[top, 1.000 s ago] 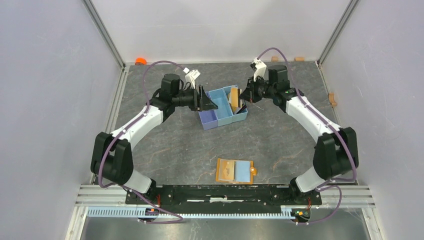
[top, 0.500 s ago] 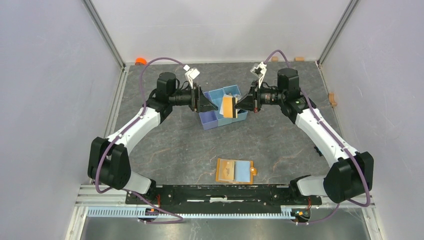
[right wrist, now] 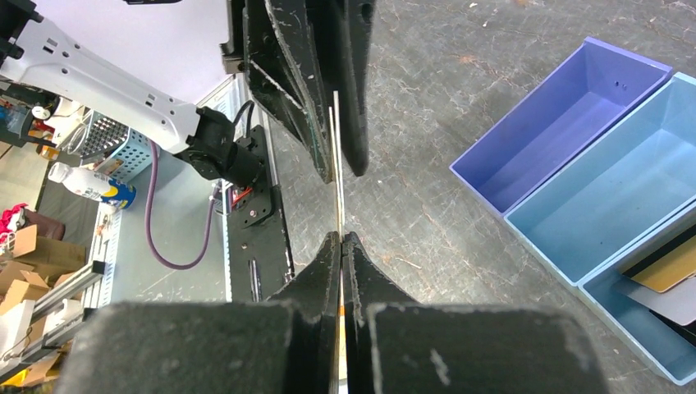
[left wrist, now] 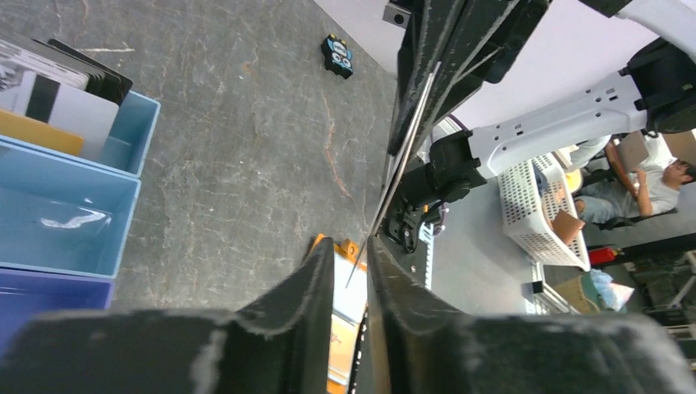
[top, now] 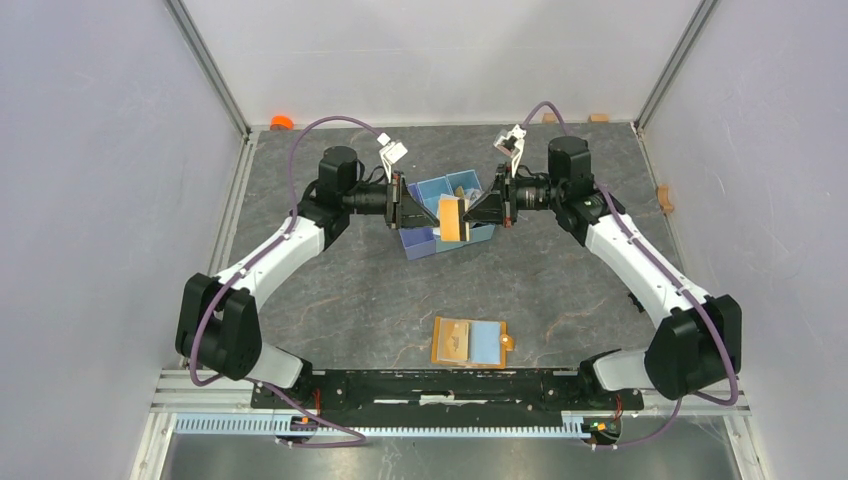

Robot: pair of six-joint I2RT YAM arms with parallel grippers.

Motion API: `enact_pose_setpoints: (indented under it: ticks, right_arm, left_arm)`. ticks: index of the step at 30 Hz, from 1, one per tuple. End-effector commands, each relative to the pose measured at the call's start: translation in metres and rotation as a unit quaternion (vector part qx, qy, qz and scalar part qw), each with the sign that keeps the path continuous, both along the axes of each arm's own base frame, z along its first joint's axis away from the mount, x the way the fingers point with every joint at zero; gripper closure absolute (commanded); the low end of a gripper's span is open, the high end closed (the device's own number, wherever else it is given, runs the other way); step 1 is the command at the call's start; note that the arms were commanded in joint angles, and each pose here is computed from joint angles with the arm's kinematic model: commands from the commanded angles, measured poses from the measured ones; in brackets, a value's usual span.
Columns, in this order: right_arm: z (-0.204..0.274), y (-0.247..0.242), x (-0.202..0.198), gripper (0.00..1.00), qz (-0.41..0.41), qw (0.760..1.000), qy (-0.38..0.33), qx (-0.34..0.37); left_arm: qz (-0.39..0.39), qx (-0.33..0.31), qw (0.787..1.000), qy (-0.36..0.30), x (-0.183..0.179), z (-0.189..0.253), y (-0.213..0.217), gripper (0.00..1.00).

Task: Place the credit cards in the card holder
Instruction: Place the credit card in the storage box.

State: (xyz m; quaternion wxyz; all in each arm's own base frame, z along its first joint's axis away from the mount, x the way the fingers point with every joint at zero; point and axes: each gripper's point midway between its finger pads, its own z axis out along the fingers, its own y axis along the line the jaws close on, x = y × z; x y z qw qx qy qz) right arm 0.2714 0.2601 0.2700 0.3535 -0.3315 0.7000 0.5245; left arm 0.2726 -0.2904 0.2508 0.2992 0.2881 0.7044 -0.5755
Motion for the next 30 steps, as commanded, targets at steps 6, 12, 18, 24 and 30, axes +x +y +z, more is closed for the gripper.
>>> enact_pose_setpoints:
  ticks: [6, 12, 18, 24, 30]
  right_arm:
    - [0.000, 0.013, 0.040, 1.00, -0.021, 1.000, -0.020, 0.003]
    - [-0.030, 0.021, 0.087, 1.00, -0.043, 0.998, -0.027, -0.030]
    - [-0.056, 0.029, 0.121, 1.00, -0.037, 0.998, -0.017, -0.040]
    - [-0.082, 0.022, 0.147, 1.00, -0.041, 0.998, -0.010, -0.044]
    - [-0.098, 0.006, 0.158, 1.00, -0.054, 0.997, 0.004, -0.048]
  left_arm:
    - [-0.023, -0.009, 1.000, -0.011, 0.000, 0.003, -0.006, 0.98]
    - [0.022, 0.064, 0.998, -0.013, 0.033, -0.027, 0.003, 0.98]
    - [0.092, 0.090, 0.991, -0.019, 0.074, -0.046, 0.026, 0.98]
    - [0.107, 0.091, 0.990, -0.005, 0.097, -0.060, 0.035, 0.98]
    - [0.120, 0.094, 0.988, -0.007, 0.109, -0.064, 0.040, 0.98]
